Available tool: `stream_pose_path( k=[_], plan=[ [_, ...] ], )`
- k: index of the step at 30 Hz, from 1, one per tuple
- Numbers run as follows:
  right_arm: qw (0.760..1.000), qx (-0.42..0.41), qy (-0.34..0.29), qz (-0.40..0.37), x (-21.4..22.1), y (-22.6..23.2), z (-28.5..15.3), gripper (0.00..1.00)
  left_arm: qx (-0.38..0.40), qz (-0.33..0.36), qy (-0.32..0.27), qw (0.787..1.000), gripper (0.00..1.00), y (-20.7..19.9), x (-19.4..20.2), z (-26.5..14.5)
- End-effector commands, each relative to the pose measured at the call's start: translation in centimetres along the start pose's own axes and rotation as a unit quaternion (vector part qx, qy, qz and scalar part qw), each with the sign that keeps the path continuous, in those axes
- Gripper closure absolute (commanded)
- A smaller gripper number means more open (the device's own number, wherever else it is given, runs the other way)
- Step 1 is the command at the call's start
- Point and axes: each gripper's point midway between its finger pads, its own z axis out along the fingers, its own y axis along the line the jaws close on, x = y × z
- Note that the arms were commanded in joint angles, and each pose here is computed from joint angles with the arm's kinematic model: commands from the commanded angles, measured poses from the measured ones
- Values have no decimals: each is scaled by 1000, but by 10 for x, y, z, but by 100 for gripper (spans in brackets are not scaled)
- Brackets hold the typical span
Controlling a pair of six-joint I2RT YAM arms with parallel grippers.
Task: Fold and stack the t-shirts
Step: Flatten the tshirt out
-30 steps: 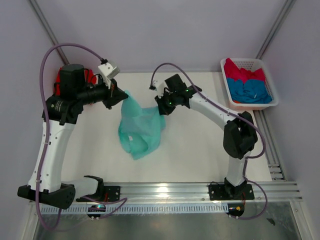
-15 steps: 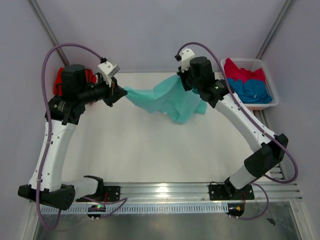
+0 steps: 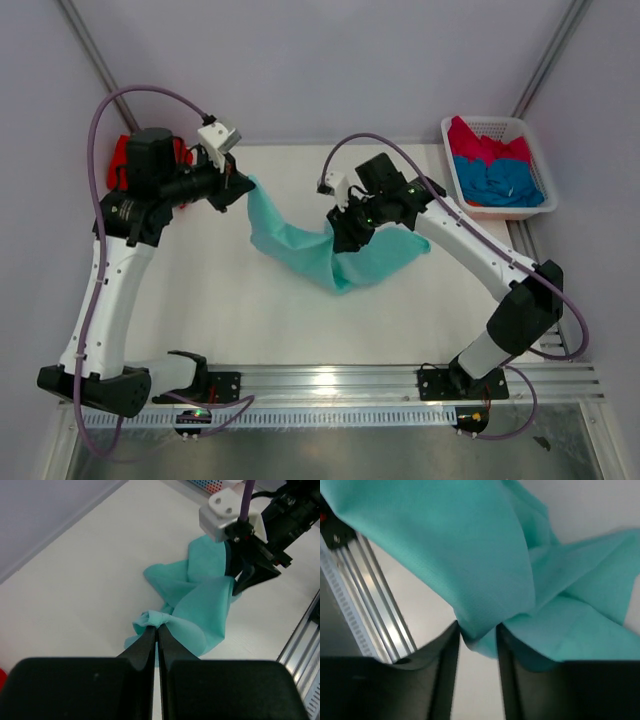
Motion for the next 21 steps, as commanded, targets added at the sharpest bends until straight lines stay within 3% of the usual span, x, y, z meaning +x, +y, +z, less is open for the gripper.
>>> stream_pose_path(
  k=[1, 5, 9, 12, 14, 17, 21],
  plan=[
    [994, -102, 15, -21, 17, 32, 3, 54, 0, 22, -27, 999, 100, 2, -20, -2],
    [997, -72, 26, -28, 27, 18, 12, 29, 2, 25, -25, 999, 100, 1, -20, -3],
    [998, 58, 24, -8, 36, -34, 22, 29, 2, 27, -21, 999, 100, 2, -16, -3],
    [979, 201, 28, 29, 50, -89, 17, 29, -5, 21, -12, 1000, 100, 5, -8, 0],
    [950, 297, 43, 81, 68, -129, 3, 29, -4, 19, -9, 1000, 100, 5, -4, 2],
    [930, 327, 51, 161, 90, -159, -8, 29, 1, 14, -2, 1000, 100, 5, 4, 6],
    [913, 344, 78, 206, 122, -181, -10, 29, 2, 14, -1, 1000, 100, 5, 7, 8]
  ],
)
